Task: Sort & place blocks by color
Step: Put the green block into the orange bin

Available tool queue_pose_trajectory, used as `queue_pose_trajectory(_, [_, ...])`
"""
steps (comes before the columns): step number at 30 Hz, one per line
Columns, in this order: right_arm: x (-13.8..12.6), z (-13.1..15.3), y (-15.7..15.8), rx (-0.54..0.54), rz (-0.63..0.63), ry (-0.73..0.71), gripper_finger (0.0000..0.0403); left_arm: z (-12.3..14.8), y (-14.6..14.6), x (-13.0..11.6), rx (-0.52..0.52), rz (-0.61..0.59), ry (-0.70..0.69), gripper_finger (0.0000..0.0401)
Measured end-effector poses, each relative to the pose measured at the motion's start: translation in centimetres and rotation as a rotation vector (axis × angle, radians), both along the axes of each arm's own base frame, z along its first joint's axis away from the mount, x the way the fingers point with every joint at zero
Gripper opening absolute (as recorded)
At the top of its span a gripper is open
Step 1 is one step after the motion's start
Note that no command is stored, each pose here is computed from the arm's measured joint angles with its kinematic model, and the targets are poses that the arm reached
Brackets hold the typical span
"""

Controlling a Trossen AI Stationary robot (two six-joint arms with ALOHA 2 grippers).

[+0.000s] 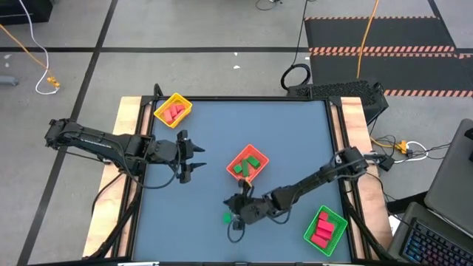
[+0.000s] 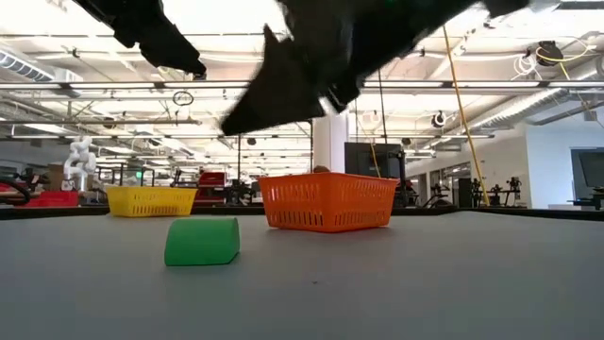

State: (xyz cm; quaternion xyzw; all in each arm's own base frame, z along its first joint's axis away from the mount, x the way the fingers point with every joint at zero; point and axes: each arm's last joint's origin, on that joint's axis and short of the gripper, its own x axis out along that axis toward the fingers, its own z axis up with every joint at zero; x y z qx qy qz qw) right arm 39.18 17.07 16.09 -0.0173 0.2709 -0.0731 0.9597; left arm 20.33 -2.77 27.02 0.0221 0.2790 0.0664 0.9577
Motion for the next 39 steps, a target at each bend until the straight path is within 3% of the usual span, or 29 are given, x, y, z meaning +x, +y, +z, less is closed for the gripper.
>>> queue_pose_trajectory(4, [0.2,-0.6,0.4,0.107,0.173,0.056,0.0021,-0.1,0.0,-0.1,0.002,-0.001,0.010,0.0234])
queue_pose_trajectory(9, [0.4,-1.5,0.7,0.112,0.197,0.059,0.0096,-0.1,0.0,-0.1,0.004,-0.001,0.017,0.0234])
queue_pose_trajectory(15, [0.7,-1.1,0.7,0.158,0.107,-0.017,0.0196,-0.1,0.0,-0.1,0.002,0.000,0.016,0.0234])
queue_pose_trajectory(20, [0.7,-1.1,0.5,0.247,-0.001,-0.033,0.0247,-0.1,0.0,-0.1,-0.011,0.008,0.013,0.0234])
queue_pose_trajectory(28, [0.4,-1.6,0.4,0.494,-0.199,-0.023,0.0269,-0.1,0.0,-0.1,-0.016,0.012,0.011,0.0234])
queue_pose_trajectory(39, [0.7,-1.1,0.9,0.704,-0.148,0.015,0.0249,0.1,0.0,0.1,-0.016,0.007,-0.019,0.0234])
